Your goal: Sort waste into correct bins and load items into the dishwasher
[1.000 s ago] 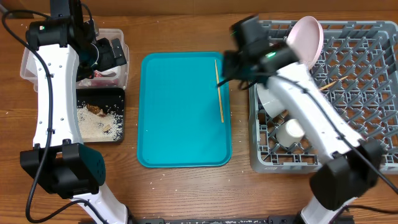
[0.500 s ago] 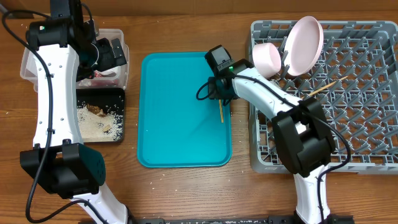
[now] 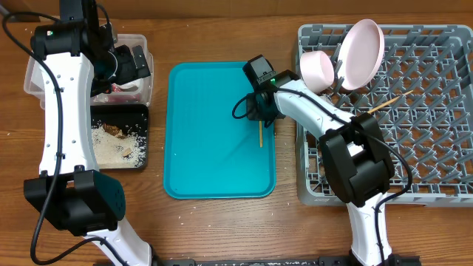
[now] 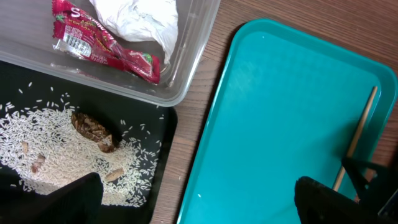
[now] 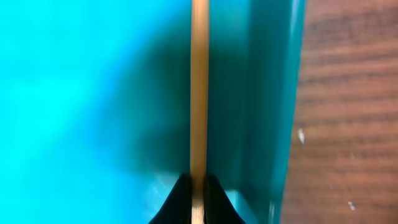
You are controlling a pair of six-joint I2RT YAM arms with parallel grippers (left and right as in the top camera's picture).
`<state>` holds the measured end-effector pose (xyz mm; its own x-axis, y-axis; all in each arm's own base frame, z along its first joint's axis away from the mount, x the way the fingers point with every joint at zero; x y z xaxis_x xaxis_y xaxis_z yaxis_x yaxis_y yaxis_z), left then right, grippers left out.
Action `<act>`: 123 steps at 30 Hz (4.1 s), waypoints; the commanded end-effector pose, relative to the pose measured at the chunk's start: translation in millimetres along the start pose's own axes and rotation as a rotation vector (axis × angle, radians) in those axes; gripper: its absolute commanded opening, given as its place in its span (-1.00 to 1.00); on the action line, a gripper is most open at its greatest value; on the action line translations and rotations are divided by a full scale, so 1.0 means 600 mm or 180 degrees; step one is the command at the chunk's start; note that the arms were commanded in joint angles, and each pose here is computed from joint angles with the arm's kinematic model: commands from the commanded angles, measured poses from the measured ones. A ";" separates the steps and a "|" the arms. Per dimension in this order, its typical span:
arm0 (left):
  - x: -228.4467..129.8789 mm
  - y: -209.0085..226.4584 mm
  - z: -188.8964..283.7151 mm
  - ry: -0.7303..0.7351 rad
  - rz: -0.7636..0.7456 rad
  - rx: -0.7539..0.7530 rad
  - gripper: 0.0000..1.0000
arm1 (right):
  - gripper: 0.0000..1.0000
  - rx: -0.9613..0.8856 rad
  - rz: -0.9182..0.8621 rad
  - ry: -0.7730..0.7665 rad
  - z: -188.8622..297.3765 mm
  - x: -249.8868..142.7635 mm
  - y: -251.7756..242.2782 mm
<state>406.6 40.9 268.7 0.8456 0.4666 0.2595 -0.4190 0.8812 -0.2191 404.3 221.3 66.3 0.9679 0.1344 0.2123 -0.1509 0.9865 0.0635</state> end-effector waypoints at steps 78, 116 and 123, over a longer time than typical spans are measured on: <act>0.003 -0.002 0.021 -0.0108 -0.0041 -0.0048 1.00 | 1.00 -0.0069 -0.1114 -0.3833 0.552 -0.329 -0.286; 0.003 -0.002 0.021 -0.0108 -0.0041 -0.0048 1.00 | 0.99 0.0135 -0.0821 -0.4321 0.280 -0.361 -0.281; 0.003 -0.002 0.021 -0.0108 -0.0041 -0.0048 1.00 | 1.00 0.0135 -0.0820 -0.4316 0.279 -0.361 -0.280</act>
<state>406.5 40.8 268.7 0.8457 0.4666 0.2590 -0.4190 0.8811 -0.2193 186.3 8.7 174.7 0.0249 -0.2788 0.9600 -0.0171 0.9601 0.2793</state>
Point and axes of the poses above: each gripper's point midway between its finger pads, its own z axis back along the fingers, its own y axis along the line the jaws close on, x = y × z, the point moved 6 cm from there along z, back along the fingers, and after that the axes turned 8 degrees about z, right-handed, at the moved point
